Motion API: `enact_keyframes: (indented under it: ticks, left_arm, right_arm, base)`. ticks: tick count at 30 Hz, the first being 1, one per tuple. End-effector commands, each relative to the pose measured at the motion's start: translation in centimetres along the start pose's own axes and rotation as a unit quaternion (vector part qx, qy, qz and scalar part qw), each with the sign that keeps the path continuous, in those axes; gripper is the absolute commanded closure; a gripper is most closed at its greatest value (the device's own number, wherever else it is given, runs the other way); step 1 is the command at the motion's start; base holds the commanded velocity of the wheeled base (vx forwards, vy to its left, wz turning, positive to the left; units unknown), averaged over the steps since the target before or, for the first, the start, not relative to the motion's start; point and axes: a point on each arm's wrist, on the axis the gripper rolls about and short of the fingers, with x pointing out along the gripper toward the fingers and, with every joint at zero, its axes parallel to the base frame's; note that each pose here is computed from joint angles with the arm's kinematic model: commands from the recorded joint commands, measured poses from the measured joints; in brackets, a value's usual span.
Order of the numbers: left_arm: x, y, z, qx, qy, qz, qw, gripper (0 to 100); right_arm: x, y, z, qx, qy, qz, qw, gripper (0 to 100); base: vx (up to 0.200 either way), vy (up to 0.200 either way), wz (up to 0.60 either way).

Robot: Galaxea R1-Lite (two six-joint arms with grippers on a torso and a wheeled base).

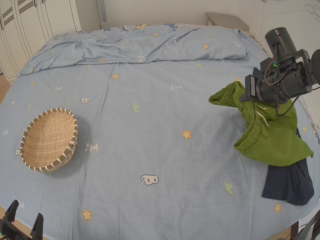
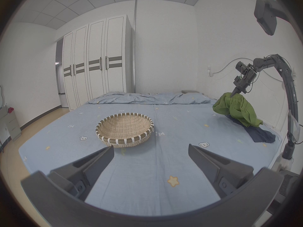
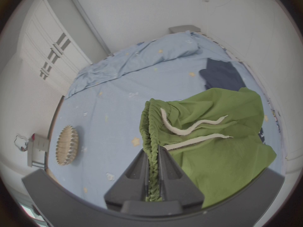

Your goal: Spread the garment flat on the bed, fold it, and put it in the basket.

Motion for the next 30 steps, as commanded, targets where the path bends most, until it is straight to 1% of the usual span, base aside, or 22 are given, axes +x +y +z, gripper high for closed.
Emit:
enact_keyframes:
  ticks: [1,3,4,5,6,8,13,17,21,25,26,30]
  left_arm:
    - [0.1,0.0,-0.5,0.0,0.004,0.0,1.0,0]
    - [0.1,0.0,-0.5,0.0,0.004,0.0,1.0,0]
    - [0.1,0.0,-0.5,0.0,0.004,0.0,1.0,0]
    - [0.1,0.0,-0.5,0.0,0.004,0.0,1.0,0]
    - [0.1,0.0,-0.5,0.0,0.004,0.0,1.0,0]
    - [0.1,0.0,-0.5,0.0,0.004,0.0,1.0,0]
    - [0.1,0.0,-0.5,0.001,0.004,0.0,1.0,0]
    - [0.1,0.0,-0.5,0.003,0.004,-0.004,1.0,0]
    - [0.1,0.0,-0.4,0.003,0.004,-0.004,1.0,0]
    - [0.1,0.0,-0.4,0.002,0.004,-0.004,1.0,0]
    - [0.1,0.0,-0.4,0.002,0.004,-0.004,1.0,0]
    - [0.1,0.0,-0.4,0.002,0.004,-0.004,1.0,0]
  right_arm:
    - [-3.0,6.1,-1.9,-0.028,-0.004,0.099,0.9947,100]
    - [-2.8,7.1,-2.1,-0.031,0.0,0.11,0.9934,100]
    - [-2.3,8.9,-2.7,-0.036,0.009,0.127,0.9912,100]
    - [-2.2,9.2,-2.7,-0.035,0.009,0.13,0.9909,100]
    - [-1.9,10.4,-2.8,-0.03,0.009,0.144,0.9891,100]
    - [-1.9,11.7,-2.9,-0.022,0.004,0.162,0.9866,100]
    - [0.0,14.8,-3.4,-0.017,-0.001,0.19,0.9816,100]
    - [1.2,17.4,-5.0,-0.024,0.013,0.207,0.978,100]
    - [2.8,18.5,-6.1,-0.033,0.027,0.204,0.9781,100]
    - [3.6,18.8,-6.3,-0.034,0.029,0.201,0.9785,100]
    - [4.2,19.0,-6.5,-0.037,0.033,0.198,0.9789,0]
    - [5.9,19.9,-7.9,-0.051,0.051,0.19,0.9792,0]
  base:
    - [0.0,0.0,0.0]
    - [0.0,0.0,0.0]
    - [0.0,0.0,0.0]
    - [0.0,0.0,0.0]
    - [0.0,0.0,0.0]
    - [0.0,0.0,0.0]
    - [0.0,0.0,0.0]
    - [0.0,0.0,0.0]
    - [0.0,0.0,0.0]
    - [0.0,0.0,0.0]
    - [0.0,0.0,0.0]
    - [0.0,0.0,0.0]
